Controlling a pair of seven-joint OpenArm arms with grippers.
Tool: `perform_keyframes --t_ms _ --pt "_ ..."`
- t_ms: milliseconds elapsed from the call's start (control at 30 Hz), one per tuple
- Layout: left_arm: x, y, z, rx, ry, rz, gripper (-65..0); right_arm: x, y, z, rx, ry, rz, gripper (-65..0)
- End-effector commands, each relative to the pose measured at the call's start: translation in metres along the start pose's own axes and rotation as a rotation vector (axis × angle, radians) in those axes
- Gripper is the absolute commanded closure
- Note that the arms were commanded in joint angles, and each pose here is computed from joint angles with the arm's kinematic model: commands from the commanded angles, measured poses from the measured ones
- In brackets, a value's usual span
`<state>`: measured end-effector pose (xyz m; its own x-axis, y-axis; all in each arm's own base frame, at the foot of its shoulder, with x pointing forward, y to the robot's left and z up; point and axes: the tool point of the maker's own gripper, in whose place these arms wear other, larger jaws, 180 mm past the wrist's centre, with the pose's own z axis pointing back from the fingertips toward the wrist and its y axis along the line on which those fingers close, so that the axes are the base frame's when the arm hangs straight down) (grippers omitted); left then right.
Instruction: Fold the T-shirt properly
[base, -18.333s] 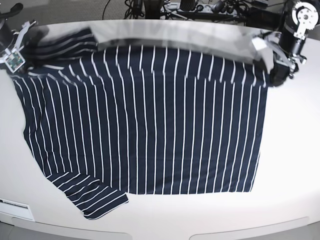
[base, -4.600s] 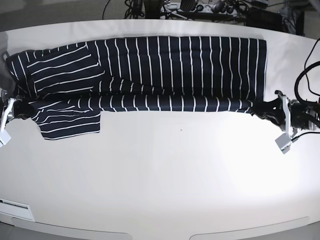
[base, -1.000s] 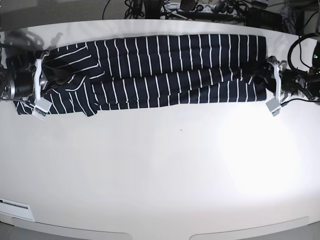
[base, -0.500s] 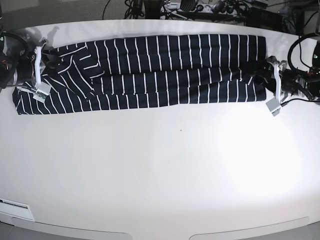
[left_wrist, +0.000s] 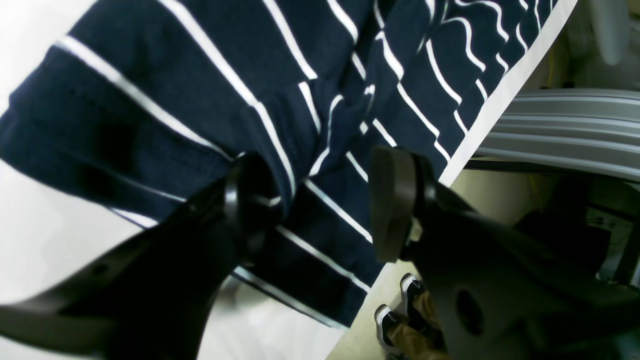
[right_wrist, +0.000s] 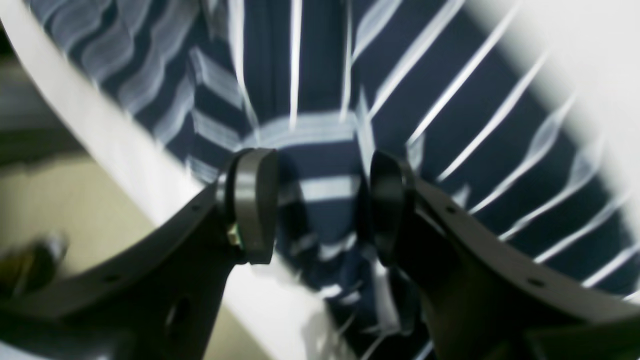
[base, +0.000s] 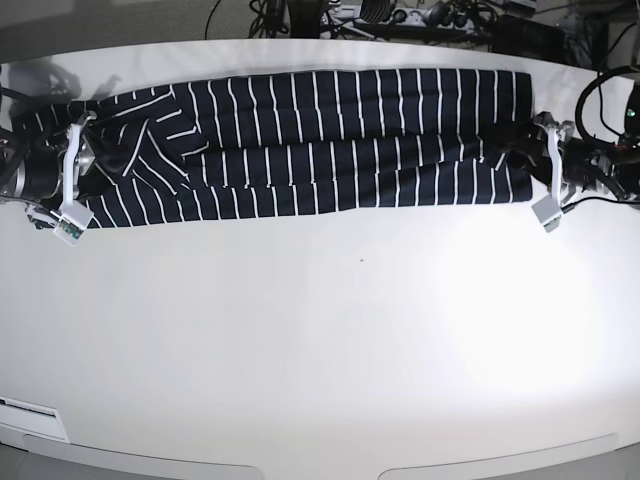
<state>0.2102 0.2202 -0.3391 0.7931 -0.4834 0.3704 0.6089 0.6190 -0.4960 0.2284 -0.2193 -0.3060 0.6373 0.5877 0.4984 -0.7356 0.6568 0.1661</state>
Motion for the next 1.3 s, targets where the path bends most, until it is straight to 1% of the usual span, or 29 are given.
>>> perform_keyframes --t_ms 0,33,67,100,167,200,300,400,500,600,633,733,800,900,933,1033,1133,1200,1267 --pt "0.008 0.003 0.012 0.019 -0.018 -0.025 -33.6 0.013 -0.011 0.016 -0.050 -0.044 0.028 -32.1" --pt "0.008 0.003 0.012 0.019 -0.018 -0.025 -33.6 0.021 -0.016 0.022 -0.071 -0.084 0.028 -31.0" --pt "0.008 0.003 0.012 0.019 -0.019 -0.025 -33.6 0.027 -0.020 0.027 -0.089 -0.119 0.025 -27.6" --pt "0.008 0.003 0.012 0.019 -0.019 -0.025 -33.6 0.032 -0.022 0.032 -0.099 -0.152 0.019 -21.2" --pt "0.008 0.002 0.012 0.019 -0.020 -0.025 -33.6 0.038 -0.025 0.039 -0.105 -0.192 -0.006 -3.4" --pt "0.008 0.002 0.012 0.019 -0.020 -0.025 -33.6 0.039 -0.027 0.041 -0.115 -0.196 -0.017 0.0" --pt "0.013 0.002 0.013 0.019 -0.045 -0.025 -33.6 0.037 -0.028 0.039 -0.124 -0.194 -0.039 0.0" --pt "0.019 0.002 0.013 0.019 -0.077 -0.026 -33.6 0.028 -0.033 0.026 -0.163 -0.176 -0.070 0.0" --pt "0.022 0.002 0.013 0.019 -0.095 -0.026 -33.6 0.014 -0.044 0.007 -0.234 -0.158 -0.149 0.0" --pt "0.023 0.004 0.014 0.027 -0.095 -0.030 -33.6 -0.011 -0.056 -0.012 -0.293 -0.087 -0.221 0.0" --pt "0.023 0.004 0.014 0.028 -0.097 -0.031 -33.6 -0.019 -0.058 -0.017 -0.296 -0.073 -0.245 0.0" --pt "0.024 0.004 0.015 0.030 -0.098 -0.033 -33.6 -0.036 -0.062 -0.034 -0.278 -0.072 -0.308 0.0" --pt "0.025 0.005 0.016 0.032 -0.098 -0.035 -33.6 -0.057 -0.068 -0.046 -0.293 -0.039 -0.348 0.0" --pt "0.027 0.005 0.017 0.035 -0.102 -0.039 -33.6 -0.086 -0.074 -0.059 -0.304 -0.004 -0.443 0.0" --pt "0.028 0.005 0.018 0.036 -0.105 -0.041 -33.6 -0.089 -0.075 -0.060 -0.301 -0.011 -0.469 0.0" --pt "0.038 0.007 0.023 0.049 -0.124 -0.057 -33.6 -0.090 -0.083 -0.059 -0.346 -0.036 -0.541 0.0" --pt "0.047 0.009 0.028 0.062 -0.140 -0.075 -33.6 -0.084 -0.092 -0.052 -0.405 -0.069 -0.597 0.0" --pt "0.053 0.011 0.032 0.074 -0.149 -0.087 -33.6 -0.082 -0.098 -0.047 -0.453 -0.083 -0.651 0.0" --pt "0.056 0.013 0.035 0.089 -0.152 -0.098 -33.6 -0.082 -0.104 -0.041 -0.509 -0.084 -0.669 0.0"
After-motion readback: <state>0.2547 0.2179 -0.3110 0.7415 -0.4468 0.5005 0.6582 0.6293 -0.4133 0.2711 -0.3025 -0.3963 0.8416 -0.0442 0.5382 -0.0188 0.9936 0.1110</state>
